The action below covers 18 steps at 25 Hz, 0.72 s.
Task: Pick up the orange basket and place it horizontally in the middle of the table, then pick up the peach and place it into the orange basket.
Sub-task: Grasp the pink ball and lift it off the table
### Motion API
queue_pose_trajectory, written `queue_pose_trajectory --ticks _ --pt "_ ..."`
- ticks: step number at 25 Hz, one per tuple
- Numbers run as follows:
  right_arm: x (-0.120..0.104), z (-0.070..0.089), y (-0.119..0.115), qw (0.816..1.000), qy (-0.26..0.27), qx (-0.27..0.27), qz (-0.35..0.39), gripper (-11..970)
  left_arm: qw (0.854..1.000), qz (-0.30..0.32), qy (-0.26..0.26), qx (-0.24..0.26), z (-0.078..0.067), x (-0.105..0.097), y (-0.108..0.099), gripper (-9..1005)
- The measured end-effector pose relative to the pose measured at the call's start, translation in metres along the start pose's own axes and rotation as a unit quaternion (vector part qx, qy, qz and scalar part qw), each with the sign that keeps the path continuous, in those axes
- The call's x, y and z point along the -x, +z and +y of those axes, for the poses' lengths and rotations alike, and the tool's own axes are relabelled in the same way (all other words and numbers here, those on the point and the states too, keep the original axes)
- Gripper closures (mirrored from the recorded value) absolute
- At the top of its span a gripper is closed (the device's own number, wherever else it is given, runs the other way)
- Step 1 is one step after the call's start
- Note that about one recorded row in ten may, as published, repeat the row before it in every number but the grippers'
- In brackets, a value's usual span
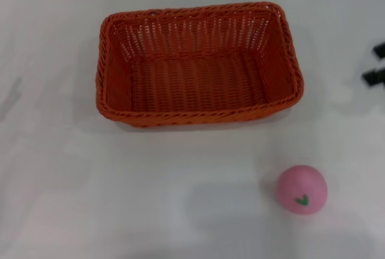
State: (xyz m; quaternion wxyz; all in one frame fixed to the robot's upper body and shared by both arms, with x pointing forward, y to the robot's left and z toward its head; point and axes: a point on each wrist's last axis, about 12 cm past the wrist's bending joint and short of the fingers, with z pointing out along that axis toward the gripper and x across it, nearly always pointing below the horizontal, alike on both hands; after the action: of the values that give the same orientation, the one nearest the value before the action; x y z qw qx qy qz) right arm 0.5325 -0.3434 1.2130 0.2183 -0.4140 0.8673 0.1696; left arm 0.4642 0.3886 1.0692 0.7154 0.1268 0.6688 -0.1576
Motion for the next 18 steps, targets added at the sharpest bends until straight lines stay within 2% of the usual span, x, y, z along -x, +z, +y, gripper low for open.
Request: queue_pose_trajectory --ticks 7,12,18 --pt "0.012 0.009 0.037 0.989 0.027 0.094 0.112 302 1.000 -0.009 -0.002 0.004 0.000 0.002 0.002 195" --pt "0.016 0.019 0.068 0.977 0.025 0.166 0.131 302 1.000 -0.008 -0.007 0.007 0.000 0.000 0.001 195" --pt "0.016 0.031 0.088 0.970 0.023 0.200 0.137 302 1.000 -0.008 0.001 0.007 -0.001 -0.001 -0.001 195"
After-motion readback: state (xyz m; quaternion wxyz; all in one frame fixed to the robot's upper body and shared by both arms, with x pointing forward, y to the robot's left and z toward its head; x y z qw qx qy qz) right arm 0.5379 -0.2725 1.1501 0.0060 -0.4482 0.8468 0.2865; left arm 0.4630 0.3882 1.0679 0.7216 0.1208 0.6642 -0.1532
